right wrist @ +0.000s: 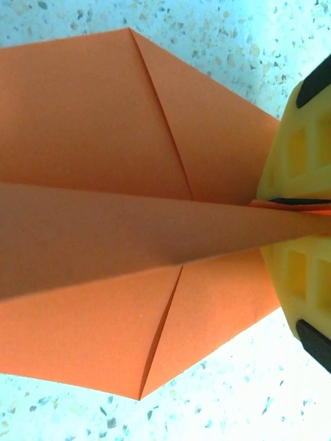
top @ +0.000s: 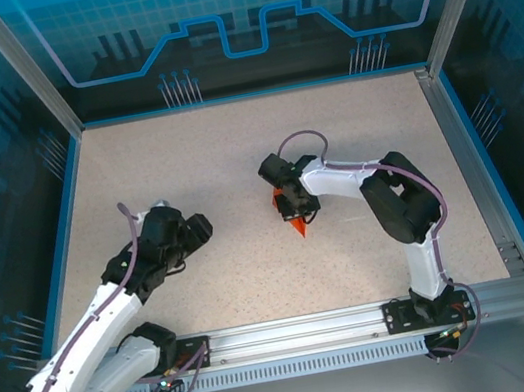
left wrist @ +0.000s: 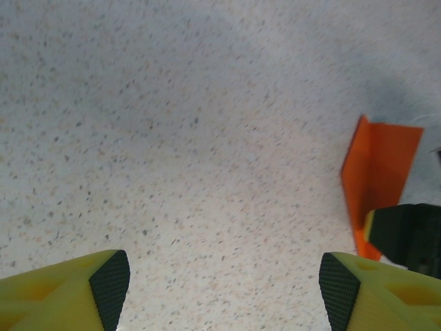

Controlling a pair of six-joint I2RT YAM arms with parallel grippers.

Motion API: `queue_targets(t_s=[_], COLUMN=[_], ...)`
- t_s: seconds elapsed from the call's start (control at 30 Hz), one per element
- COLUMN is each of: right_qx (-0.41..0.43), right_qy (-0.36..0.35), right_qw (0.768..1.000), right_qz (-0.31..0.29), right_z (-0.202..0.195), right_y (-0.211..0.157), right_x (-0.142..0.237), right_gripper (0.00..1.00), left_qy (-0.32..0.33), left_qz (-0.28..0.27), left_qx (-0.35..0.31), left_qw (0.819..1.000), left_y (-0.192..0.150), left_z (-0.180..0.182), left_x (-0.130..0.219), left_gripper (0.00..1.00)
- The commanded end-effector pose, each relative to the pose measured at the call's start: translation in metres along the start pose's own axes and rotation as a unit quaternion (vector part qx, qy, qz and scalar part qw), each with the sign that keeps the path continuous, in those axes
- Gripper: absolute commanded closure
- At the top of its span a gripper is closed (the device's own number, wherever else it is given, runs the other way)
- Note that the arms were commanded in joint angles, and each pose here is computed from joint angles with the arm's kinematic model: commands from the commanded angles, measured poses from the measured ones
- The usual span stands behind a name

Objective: Fold a paper plane with a square sheet of paper (pick it up from the middle)
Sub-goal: Move the paper plane to the center of the table.

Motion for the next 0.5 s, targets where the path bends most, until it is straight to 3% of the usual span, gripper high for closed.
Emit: queue_targets(t_s=[0.0, 0.3, 0.47], right_qx=[0.007, -0.011, -0.008], right_qy=[-0.005, 0.007, 0.017], right_qw=[1.0, 0.999, 1.0], right_qz=[0.03, 0.034, 0.014], right_z=[0.001, 0.0, 0.002], right_y=[-0.006, -0.004, 0.003], right_x=[-0.014, -0.019, -0.001], right_gripper=[0.85, 0.85, 0.81], left_qy=[-0.001, 0.014, 0.028], left_qz=[0.01, 0.006, -0.01], left_qx=[0.007, -0.013, -0.017], left_qw=[1.0, 1.0, 0.999], left_y=[-0.002, 0.005, 0.01], left_z=[0.001, -0.006, -0.001], left_x=[-0.007, -0.016, -0.015], left_gripper=[0.23, 0.2, 0.18])
Point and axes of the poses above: each hand's point on the last joint's axis, 136 mm out from that joint toward the fingers, its own x axis back along the fingers, its own z axis along the line the jaws close on, y = z × x, the point moved 7 cm from there along x, back along the fingers, and after that the axes turned 2 degrees about x, right-handed, at the moved point
